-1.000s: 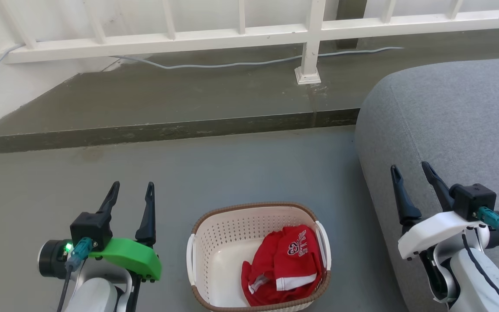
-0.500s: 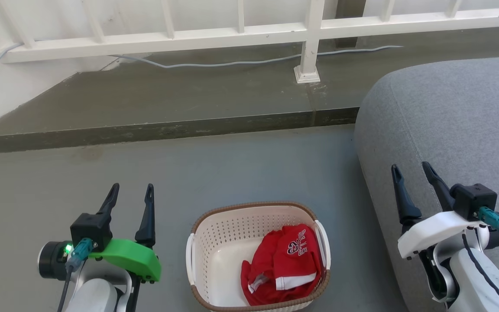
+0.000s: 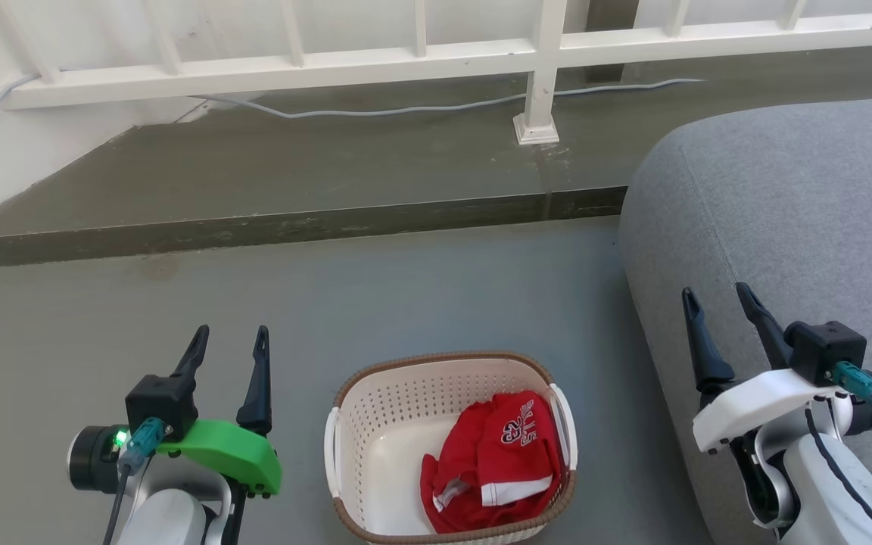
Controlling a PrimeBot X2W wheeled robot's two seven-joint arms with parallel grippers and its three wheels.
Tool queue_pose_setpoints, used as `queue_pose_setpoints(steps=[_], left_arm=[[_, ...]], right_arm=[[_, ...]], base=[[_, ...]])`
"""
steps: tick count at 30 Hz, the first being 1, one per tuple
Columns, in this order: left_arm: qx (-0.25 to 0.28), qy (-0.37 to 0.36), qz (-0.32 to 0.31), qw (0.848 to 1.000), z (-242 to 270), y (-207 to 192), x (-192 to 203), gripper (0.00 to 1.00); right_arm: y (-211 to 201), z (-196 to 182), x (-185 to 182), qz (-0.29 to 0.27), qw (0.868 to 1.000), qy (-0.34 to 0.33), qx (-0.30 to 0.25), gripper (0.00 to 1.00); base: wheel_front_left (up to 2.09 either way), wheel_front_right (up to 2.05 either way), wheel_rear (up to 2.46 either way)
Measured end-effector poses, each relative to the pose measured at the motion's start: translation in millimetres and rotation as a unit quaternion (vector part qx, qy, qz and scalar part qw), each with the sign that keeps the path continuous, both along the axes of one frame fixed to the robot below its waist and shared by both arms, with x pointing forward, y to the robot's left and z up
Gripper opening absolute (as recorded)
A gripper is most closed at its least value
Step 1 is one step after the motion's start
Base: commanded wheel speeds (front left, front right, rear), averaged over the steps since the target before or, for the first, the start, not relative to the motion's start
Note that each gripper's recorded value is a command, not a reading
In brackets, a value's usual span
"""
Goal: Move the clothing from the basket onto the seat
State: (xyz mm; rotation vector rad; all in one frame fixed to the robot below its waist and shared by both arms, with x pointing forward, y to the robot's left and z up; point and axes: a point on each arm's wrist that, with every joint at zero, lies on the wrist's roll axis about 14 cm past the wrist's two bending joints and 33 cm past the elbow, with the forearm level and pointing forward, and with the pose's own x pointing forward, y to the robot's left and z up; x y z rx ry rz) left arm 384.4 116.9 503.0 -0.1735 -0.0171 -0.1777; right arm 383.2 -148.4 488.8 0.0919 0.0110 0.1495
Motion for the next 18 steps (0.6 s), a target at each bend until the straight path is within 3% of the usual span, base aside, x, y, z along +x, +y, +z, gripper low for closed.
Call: queue_pose_setpoints(steps=[18], left_arm=[[0.006, 0.028, -0.049, 0.998, -22, -35, 12, 1.0]], right_arm=[[-1, -1, 14, 0.007, 1.0, -0.001, 0.002, 1.0]], base=[[0.0, 0.0, 0.0]])
